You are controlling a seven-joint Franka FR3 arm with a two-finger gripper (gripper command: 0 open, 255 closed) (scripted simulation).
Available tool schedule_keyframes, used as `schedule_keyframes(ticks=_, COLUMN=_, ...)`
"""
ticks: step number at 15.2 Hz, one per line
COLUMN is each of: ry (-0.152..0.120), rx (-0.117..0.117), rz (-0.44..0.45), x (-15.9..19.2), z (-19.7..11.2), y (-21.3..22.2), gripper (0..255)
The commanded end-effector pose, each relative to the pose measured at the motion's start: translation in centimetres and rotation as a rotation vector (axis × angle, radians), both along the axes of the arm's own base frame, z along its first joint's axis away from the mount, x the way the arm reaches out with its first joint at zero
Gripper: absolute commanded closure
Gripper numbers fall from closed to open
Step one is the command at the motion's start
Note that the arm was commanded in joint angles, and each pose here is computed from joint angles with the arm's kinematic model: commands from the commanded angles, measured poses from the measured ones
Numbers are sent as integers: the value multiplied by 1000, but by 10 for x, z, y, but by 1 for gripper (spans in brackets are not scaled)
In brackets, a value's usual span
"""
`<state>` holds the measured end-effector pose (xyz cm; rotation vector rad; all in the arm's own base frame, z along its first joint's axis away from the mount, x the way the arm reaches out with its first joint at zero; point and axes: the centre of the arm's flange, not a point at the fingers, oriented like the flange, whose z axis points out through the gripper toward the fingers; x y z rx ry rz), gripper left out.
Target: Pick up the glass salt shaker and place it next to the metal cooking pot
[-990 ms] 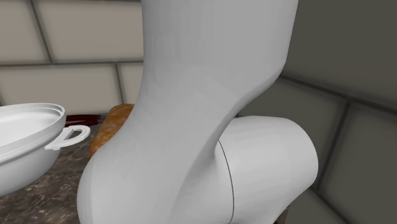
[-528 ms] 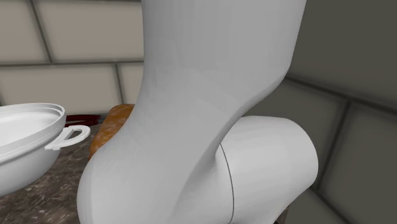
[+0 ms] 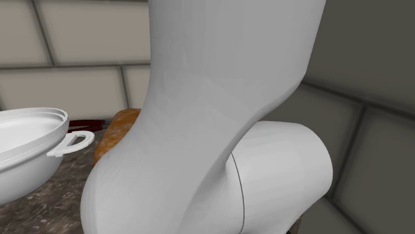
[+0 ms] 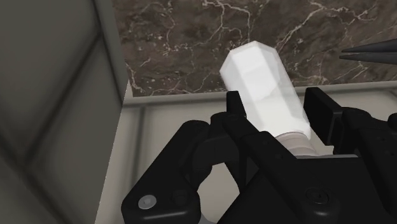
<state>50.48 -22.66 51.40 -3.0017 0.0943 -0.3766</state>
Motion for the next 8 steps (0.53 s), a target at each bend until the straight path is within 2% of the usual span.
schedule_keyframes(ticks=1, ry=0, rx=0, rz=0, x=0, z=10, y=1, gripper=255)
schedule_keyframes(ticks=8, ry=0, rx=0, rz=0, x=0, z=47, y=1, gripper=255)
